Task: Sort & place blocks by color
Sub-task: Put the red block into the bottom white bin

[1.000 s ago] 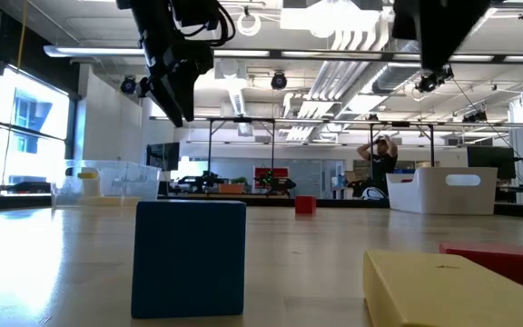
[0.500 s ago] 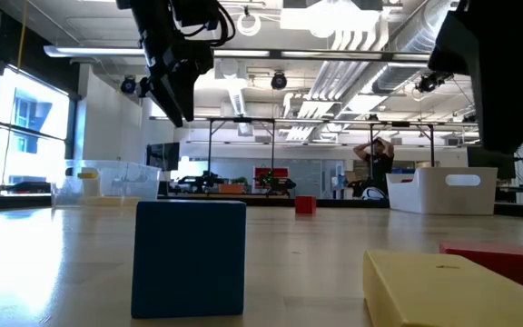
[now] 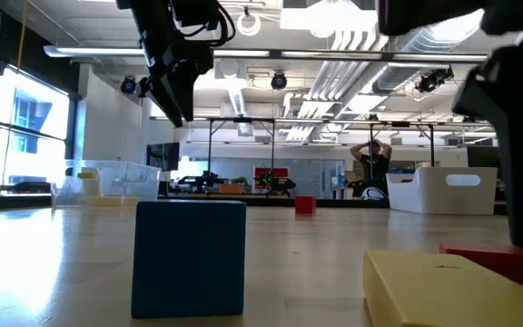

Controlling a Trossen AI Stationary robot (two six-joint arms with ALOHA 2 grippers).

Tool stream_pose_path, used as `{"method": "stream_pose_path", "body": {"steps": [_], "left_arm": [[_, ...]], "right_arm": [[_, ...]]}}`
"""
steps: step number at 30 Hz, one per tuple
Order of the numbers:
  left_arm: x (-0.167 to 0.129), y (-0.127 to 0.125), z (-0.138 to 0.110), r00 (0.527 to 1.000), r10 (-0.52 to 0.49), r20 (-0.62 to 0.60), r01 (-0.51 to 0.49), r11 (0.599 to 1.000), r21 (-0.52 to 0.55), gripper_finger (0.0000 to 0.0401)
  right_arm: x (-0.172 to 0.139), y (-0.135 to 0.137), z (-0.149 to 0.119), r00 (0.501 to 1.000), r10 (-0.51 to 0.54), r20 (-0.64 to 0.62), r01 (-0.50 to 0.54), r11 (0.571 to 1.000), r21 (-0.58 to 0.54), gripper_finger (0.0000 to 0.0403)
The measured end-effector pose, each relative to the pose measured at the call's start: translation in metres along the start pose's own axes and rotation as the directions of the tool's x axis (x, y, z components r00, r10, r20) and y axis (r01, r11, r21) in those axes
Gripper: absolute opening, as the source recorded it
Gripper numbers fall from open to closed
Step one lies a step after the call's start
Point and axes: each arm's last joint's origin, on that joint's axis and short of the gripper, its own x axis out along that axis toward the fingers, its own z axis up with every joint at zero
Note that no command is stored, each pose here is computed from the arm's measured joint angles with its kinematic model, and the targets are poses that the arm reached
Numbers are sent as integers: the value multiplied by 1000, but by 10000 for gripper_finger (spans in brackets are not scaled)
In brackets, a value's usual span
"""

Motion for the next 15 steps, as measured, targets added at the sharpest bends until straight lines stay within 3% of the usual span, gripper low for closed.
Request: {"method": "stream_pose_path", "body": {"steps": [8, 15], "left_arm": [[0, 0, 0, 1000, 0, 0, 0, 1000, 0, 188], [0, 0, 0, 1000, 0, 0, 0, 1000, 1, 189]], "right_arm": [[15, 0, -4, 998, -16, -60, 20, 997, 79, 173], [17, -2, -5, 997, -34, -68, 40, 996, 83, 70]]}}
